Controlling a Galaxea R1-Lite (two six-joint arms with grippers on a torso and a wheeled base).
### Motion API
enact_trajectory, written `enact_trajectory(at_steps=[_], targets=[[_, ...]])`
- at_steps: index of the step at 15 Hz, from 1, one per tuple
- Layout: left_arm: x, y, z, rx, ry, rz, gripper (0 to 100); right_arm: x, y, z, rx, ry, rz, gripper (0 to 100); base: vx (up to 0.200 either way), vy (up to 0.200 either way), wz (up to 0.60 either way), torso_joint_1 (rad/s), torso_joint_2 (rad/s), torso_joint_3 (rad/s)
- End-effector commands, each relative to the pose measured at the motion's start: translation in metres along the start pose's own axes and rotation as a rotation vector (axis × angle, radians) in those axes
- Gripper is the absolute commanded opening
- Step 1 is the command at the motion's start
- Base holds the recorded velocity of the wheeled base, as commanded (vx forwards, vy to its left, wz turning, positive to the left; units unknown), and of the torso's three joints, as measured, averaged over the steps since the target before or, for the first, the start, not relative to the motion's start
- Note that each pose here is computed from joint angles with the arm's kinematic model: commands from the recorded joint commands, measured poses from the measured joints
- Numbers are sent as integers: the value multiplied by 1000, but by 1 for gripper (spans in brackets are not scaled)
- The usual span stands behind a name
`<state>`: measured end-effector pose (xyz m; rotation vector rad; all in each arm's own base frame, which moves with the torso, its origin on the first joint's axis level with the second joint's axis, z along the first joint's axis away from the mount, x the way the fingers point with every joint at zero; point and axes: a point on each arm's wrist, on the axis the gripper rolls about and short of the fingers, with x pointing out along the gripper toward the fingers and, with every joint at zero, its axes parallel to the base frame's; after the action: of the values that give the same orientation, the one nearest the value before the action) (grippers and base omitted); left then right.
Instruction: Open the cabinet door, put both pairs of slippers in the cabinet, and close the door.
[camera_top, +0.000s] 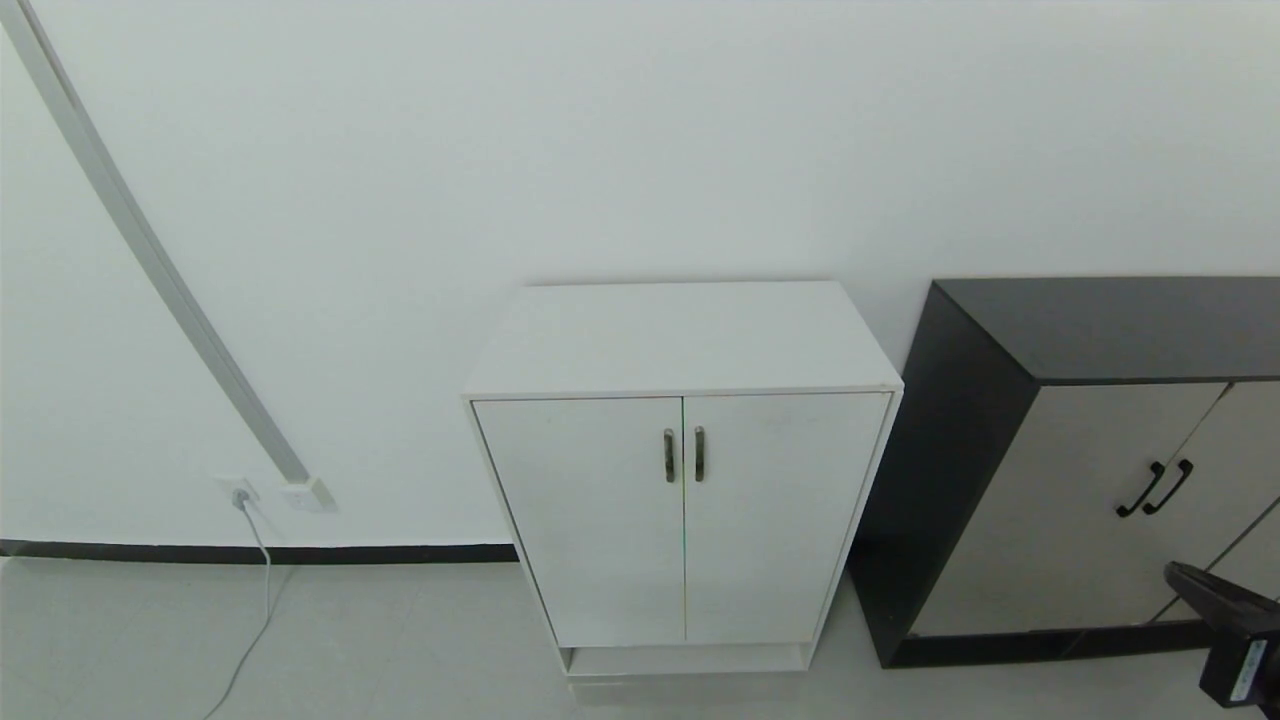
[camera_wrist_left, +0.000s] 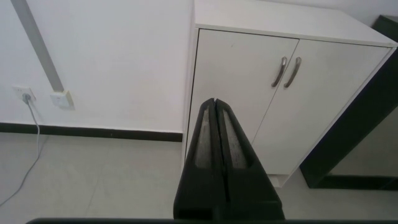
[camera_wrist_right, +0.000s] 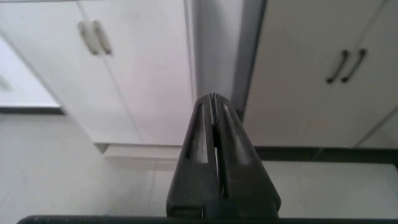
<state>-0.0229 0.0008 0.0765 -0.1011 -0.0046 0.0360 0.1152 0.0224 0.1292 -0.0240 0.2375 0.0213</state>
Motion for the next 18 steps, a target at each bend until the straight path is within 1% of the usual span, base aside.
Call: enact_trajectory(at_steps=[1, 3, 8, 12, 18], targets=[[0, 0, 0, 0, 0, 1, 0, -18, -4, -3, 6, -28, 4, 0, 0, 0, 0, 0, 0, 0], [0, 0, 0, 0, 0, 1, 0, -32, -6, -10, 3, -4, 49, 0, 0, 0, 0, 0, 0, 0], [0, 0, 0, 0, 0, 1, 0, -48, -8, -24, -7, 59, 128, 0, 0, 0, 0, 0, 0, 0], [0, 0, 0, 1, 0, 1, 0, -64, -9, -45, -16, 133, 237, 0, 0, 0, 0, 0, 0, 0], [0, 0, 0, 1, 1, 1, 0, -77, -12, -57, -17, 141, 258, 0, 0, 0, 0, 0, 0, 0]])
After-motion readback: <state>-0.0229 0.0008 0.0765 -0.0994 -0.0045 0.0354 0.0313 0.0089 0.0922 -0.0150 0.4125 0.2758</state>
